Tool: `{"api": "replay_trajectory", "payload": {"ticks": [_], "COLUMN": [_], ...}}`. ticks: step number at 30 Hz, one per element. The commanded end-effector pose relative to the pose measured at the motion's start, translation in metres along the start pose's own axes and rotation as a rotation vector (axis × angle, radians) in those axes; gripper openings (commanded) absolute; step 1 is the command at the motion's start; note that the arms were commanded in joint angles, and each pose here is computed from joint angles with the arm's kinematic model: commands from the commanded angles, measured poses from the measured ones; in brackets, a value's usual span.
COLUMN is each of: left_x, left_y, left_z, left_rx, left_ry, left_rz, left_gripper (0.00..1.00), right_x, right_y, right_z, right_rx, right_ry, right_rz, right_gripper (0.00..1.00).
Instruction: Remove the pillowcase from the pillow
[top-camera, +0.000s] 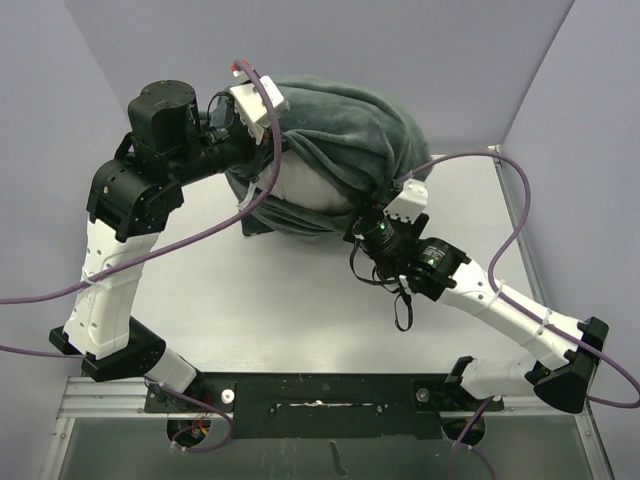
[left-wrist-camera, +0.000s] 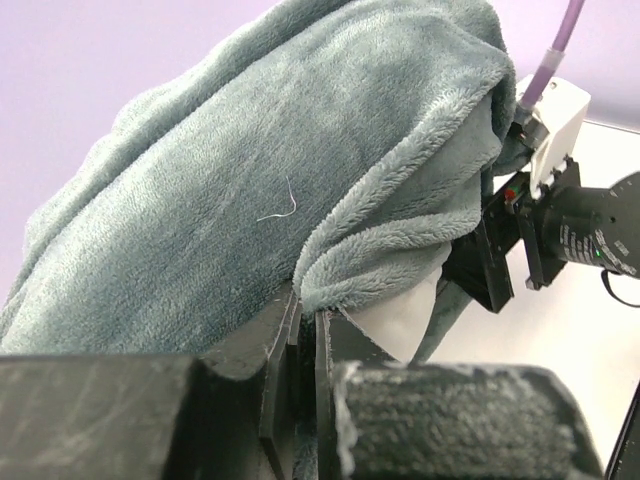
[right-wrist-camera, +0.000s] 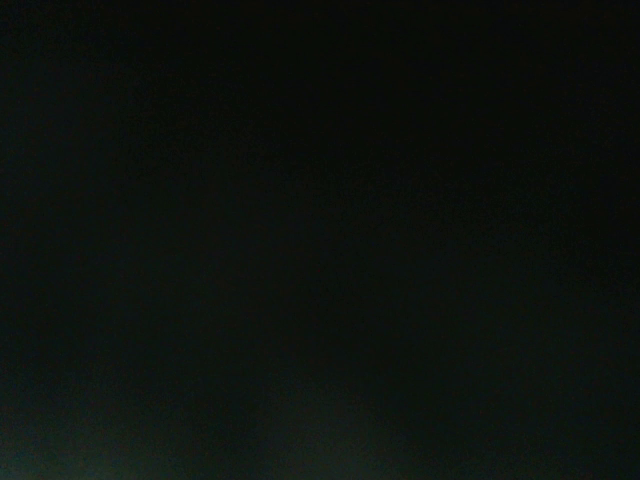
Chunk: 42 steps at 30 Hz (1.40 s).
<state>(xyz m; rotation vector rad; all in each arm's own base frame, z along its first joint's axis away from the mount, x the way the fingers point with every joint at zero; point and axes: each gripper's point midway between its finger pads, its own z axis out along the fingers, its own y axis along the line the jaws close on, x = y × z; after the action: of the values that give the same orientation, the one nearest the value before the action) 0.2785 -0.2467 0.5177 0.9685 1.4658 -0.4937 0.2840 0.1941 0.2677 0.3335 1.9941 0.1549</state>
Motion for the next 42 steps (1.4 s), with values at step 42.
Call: {"api": "replay_trajectory", "payload": {"ticks": [42], "left_x": [-0.018], "left_y": [-0.023], "left_z": [0.013], "left_rx": [0.073], "left_ry": [-0.040], "left_rz": [-0.071], "left_gripper": [0.00], "right_x": [-0.117], "right_y": [0.168], "right_z": [-0.162], "right_rx": [-0.794], "right_ry": [-0.587], "right_rz": [-1.084], "right_gripper": [0.98]}}
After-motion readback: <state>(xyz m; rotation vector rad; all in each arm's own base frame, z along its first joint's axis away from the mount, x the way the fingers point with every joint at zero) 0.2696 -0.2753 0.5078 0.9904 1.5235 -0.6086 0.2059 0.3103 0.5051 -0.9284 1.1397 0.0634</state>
